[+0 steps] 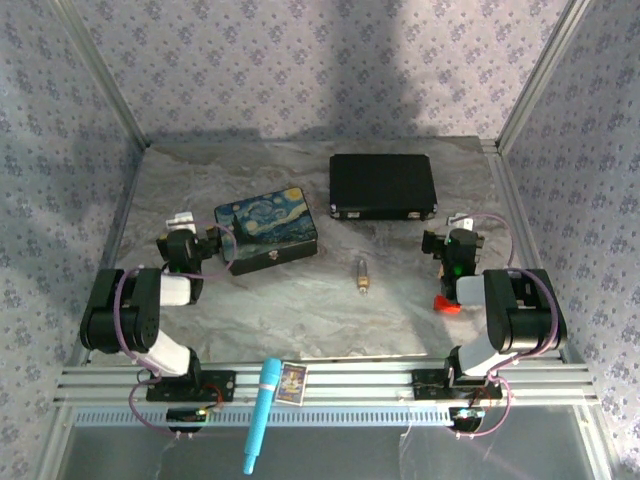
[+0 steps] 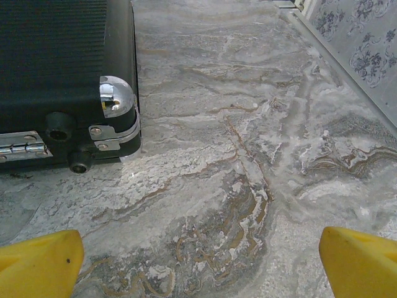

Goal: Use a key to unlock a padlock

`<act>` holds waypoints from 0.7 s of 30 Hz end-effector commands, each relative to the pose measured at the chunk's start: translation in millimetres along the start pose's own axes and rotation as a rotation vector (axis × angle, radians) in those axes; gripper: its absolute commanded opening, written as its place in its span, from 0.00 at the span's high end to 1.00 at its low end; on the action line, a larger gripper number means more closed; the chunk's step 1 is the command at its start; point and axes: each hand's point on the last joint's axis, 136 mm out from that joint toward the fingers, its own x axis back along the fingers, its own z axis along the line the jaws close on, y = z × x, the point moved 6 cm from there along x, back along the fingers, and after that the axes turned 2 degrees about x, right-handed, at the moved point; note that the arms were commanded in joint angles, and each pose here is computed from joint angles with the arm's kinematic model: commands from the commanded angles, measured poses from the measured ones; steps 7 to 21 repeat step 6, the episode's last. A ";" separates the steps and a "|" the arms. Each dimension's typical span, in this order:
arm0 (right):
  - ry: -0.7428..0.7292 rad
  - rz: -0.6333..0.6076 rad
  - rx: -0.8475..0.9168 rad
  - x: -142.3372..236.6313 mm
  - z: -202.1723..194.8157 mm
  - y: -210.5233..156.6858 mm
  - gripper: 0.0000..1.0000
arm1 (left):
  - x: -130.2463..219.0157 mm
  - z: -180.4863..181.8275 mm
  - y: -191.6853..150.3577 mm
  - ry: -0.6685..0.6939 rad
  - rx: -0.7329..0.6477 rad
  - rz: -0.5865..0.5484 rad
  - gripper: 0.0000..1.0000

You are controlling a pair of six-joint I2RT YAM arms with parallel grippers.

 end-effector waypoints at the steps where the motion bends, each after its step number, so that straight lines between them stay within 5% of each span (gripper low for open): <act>1: 0.009 -0.036 -0.004 -2.8 -0.2 12.4 0.01 | -1.2 -4.4 14.4 -0.022 0.000 -0.055 0.00; 21: 0.014 -0.039 0.000 -2.3 0.6 12.5 0.01 | -1.2 -4.2 14.1 -0.020 -0.001 -0.053 0.00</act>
